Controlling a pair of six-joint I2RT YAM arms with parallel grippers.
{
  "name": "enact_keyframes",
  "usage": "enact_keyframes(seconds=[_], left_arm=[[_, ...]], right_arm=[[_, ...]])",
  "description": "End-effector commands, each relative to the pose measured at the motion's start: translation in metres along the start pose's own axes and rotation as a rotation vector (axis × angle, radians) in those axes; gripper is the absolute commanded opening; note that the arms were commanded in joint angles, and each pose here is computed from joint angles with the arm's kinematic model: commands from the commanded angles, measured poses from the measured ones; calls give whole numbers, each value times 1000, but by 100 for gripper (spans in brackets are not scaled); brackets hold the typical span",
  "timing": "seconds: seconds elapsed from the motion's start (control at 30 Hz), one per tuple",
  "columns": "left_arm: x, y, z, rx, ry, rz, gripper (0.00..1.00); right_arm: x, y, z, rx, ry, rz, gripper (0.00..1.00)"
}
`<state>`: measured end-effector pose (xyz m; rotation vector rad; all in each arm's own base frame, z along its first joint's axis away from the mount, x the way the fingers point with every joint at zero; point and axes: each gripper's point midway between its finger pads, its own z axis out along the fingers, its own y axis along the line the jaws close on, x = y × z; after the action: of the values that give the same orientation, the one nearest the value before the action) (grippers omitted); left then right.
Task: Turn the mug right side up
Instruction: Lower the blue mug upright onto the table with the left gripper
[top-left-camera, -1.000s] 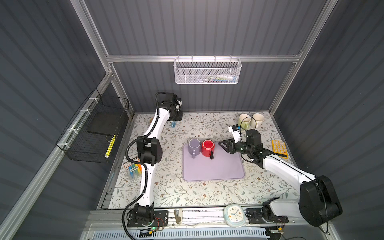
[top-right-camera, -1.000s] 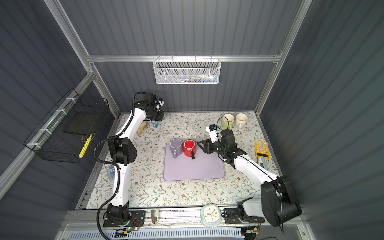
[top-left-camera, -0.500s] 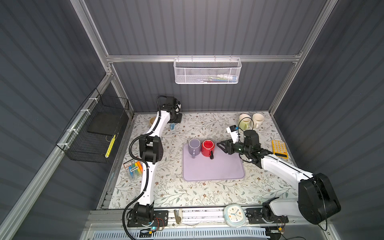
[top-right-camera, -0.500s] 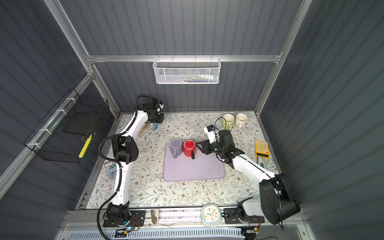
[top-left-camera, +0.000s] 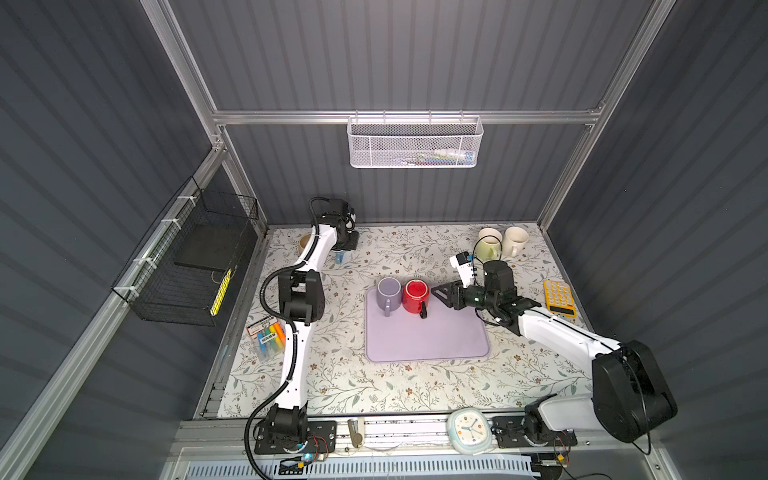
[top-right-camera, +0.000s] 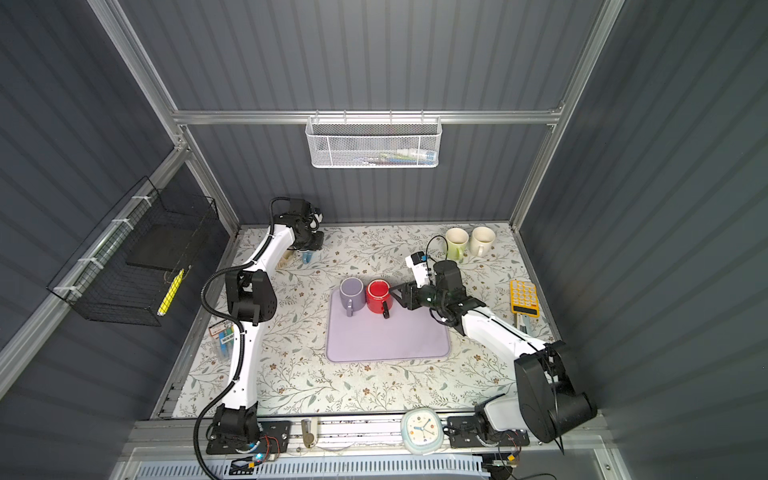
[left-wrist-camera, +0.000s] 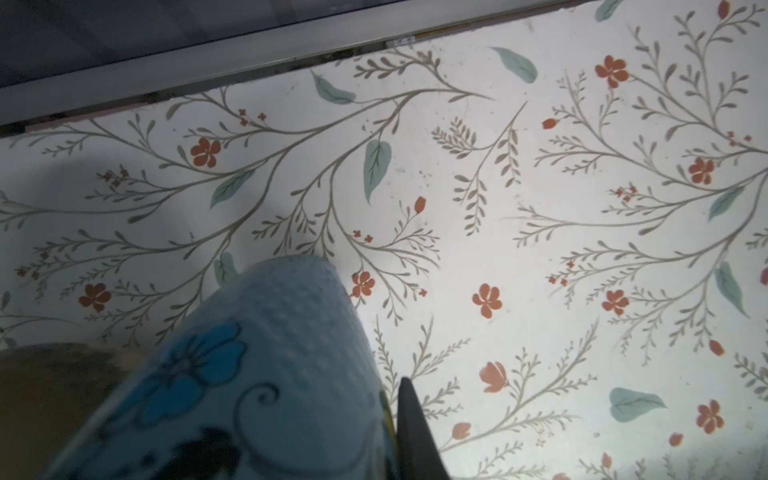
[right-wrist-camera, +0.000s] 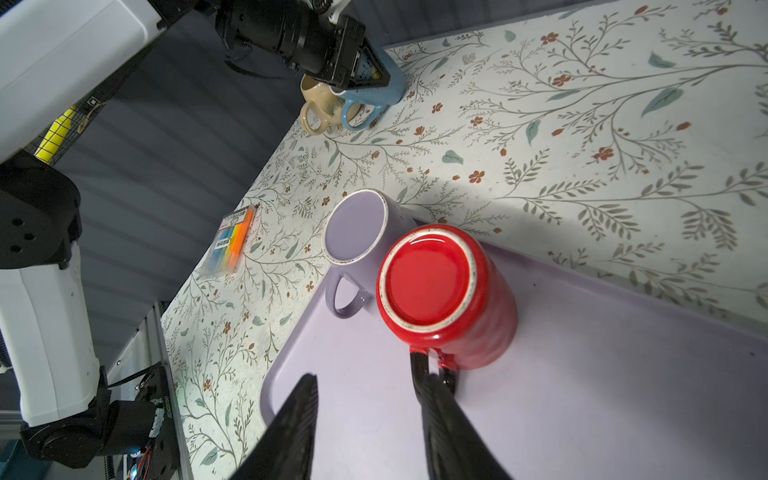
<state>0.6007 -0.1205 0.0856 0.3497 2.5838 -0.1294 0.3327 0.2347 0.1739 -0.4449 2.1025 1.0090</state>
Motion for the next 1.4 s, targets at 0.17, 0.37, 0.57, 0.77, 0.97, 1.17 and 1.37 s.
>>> enact_keyframes(seconds=[0.17, 0.37, 0.57, 0.77, 0.97, 1.17, 1.37], left_arm=[[-7, 9, -17, -24, -11, -19, 0], [-5, 7, -37, -25, 7, -53, 0], [0, 8, -57, -42, 26, -74, 0], [12, 6, -52, -28, 79, -64, 0], [13, 3, -42, -8, 84, -66, 5], [11, 3, -40, -7, 75, -69, 38], [6, 4, -37, -12, 50, -69, 52]], right_arm=[[-13, 7, 8, -16, -22, -18, 44], [-13, 7, 10, -18, -19, -18, 44], [-12, 7, 13, -20, -14, -15, 44], [-10, 7, 15, -23, -10, -7, 44], [-8, 6, 15, -18, -6, -8, 44], [-7, 5, 16, -15, -3, -6, 44], [-8, 6, 16, -19, -6, -7, 44]])
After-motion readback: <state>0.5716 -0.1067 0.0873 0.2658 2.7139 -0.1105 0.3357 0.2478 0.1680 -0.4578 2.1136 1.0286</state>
